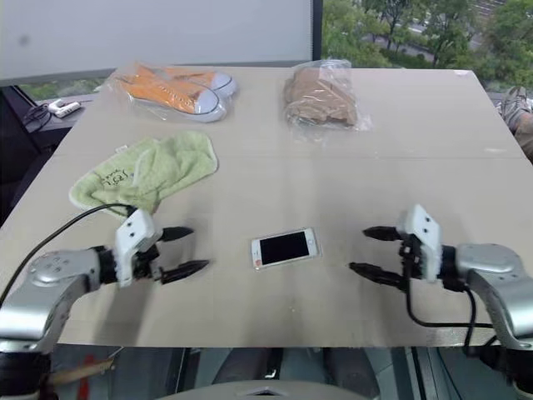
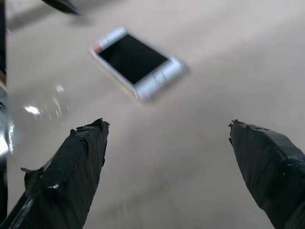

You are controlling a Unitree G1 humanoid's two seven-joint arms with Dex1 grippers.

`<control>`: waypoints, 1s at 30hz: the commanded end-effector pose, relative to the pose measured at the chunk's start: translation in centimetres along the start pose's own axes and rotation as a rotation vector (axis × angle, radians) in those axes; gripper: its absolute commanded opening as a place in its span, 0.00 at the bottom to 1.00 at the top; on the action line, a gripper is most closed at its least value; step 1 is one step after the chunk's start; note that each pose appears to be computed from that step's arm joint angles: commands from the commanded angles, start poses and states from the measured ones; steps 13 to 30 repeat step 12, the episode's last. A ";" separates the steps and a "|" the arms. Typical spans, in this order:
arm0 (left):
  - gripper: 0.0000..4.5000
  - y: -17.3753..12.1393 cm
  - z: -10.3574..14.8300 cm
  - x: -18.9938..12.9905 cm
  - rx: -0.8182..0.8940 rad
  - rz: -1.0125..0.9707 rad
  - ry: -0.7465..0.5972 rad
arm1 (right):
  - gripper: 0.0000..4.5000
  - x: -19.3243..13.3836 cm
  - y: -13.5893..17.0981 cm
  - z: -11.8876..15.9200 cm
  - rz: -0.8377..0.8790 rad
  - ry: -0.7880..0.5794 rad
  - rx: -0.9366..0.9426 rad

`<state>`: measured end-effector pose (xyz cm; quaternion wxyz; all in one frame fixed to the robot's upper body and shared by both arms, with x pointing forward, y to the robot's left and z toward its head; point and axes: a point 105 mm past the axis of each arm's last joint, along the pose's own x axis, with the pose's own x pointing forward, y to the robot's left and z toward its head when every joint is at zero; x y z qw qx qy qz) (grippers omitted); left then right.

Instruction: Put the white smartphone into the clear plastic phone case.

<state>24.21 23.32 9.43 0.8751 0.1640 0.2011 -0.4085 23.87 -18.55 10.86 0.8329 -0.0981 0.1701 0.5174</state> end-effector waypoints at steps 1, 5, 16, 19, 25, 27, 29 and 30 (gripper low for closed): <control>1.00 0.2 1.3 -1.6 0.011 0.073 -0.047 | 0.99 -1.8 -0.9 -0.8 -0.024 0.023 -0.051; 1.00 -0.1 2.0 -1.8 0.014 0.094 -0.079 | 0.99 -2.0 -1.3 -0.9 -0.024 0.005 -0.053; 1.00 -0.6 1.5 -0.8 0.118 0.076 -0.036 | 0.99 -1.4 -0.9 -0.9 -0.003 -0.005 -0.063; 1.00 -0.6 1.5 -0.8 0.118 0.076 -0.036 | 0.99 -1.4 -0.9 -0.9 -0.003 -0.005 -0.063; 1.00 -0.6 1.5 -0.8 0.118 0.076 -0.036 | 0.99 -1.4 -0.9 -0.9 -0.003 -0.005 -0.063; 1.00 -0.6 1.5 -0.8 0.118 0.076 -0.036 | 0.99 -1.4 -0.9 -0.9 -0.003 -0.005 -0.063; 1.00 -0.6 1.5 -0.8 0.118 0.076 -0.036 | 0.99 -1.4 -0.9 -0.9 -0.003 -0.005 -0.063; 1.00 -0.6 1.5 -0.8 0.118 0.076 -0.036 | 0.99 -1.4 -0.9 -0.9 -0.003 -0.005 -0.063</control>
